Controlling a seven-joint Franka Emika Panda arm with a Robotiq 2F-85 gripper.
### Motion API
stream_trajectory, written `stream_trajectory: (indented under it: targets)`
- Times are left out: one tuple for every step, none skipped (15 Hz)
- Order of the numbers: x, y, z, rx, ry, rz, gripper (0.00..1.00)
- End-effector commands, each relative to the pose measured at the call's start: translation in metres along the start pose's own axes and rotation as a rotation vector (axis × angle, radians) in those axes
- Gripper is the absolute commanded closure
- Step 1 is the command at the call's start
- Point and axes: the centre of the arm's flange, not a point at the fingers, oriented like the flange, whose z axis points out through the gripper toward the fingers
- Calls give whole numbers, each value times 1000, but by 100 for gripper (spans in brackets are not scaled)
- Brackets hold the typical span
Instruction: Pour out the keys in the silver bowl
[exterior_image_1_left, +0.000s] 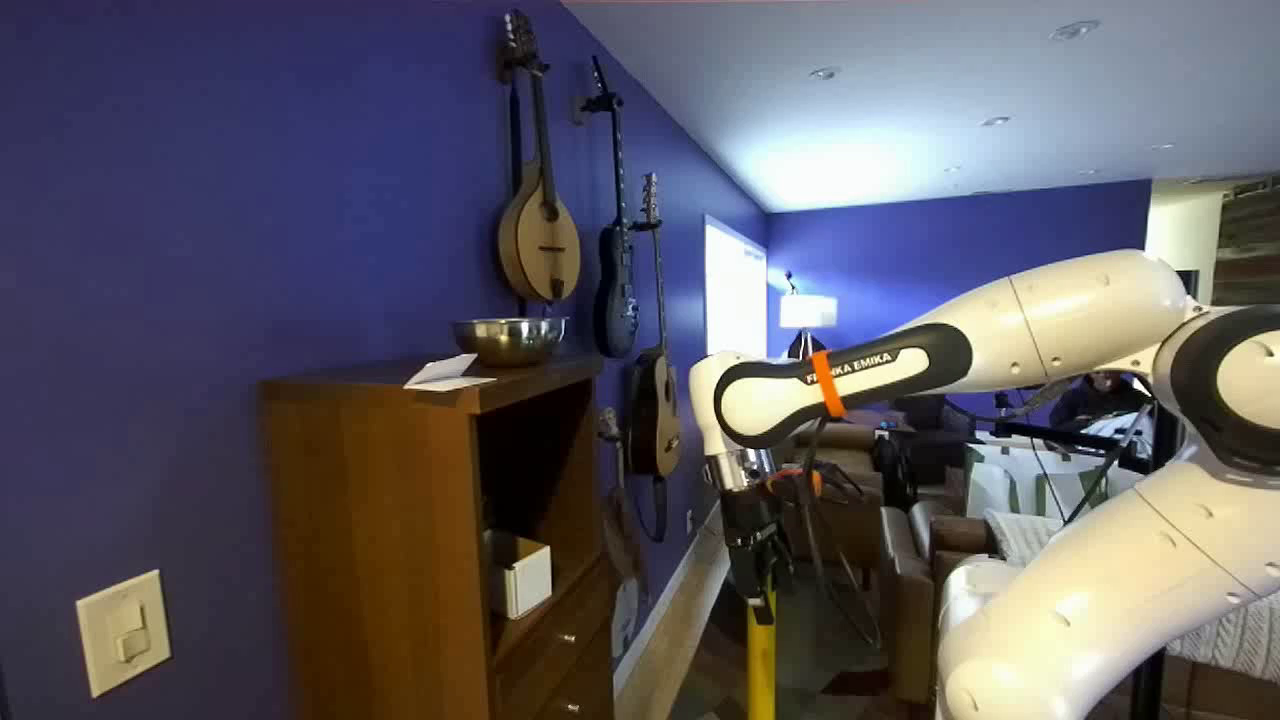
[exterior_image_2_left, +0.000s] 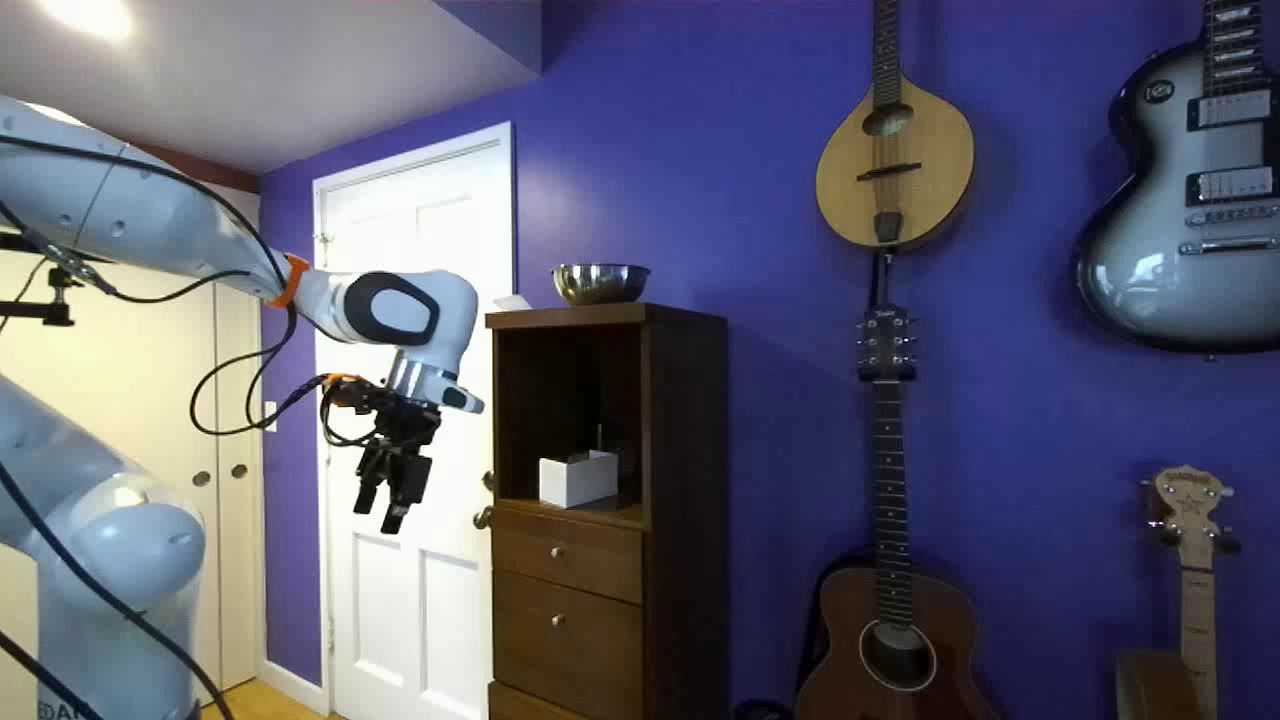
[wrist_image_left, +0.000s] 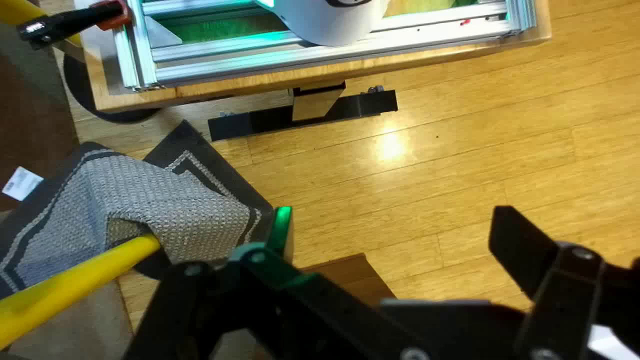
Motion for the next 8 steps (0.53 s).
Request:
stream_trajectory:
  targets:
    - [0, 0, 0, 0, 0, 0, 0]
    - [3, -3, -5, 20, 20, 32, 0]
    - [5, -6, -12, 33, 53, 58, 0]
    - [5, -10, -25, 46, 93, 94, 0]
    - [5, -12, -35, 58, 124, 113, 0]
    - [2, -15, -54, 78, 183, 142, 0]
    - [0, -17, -67, 92, 220, 165, 0]
    - [-5, -17, -88, 113, 262, 183, 0]
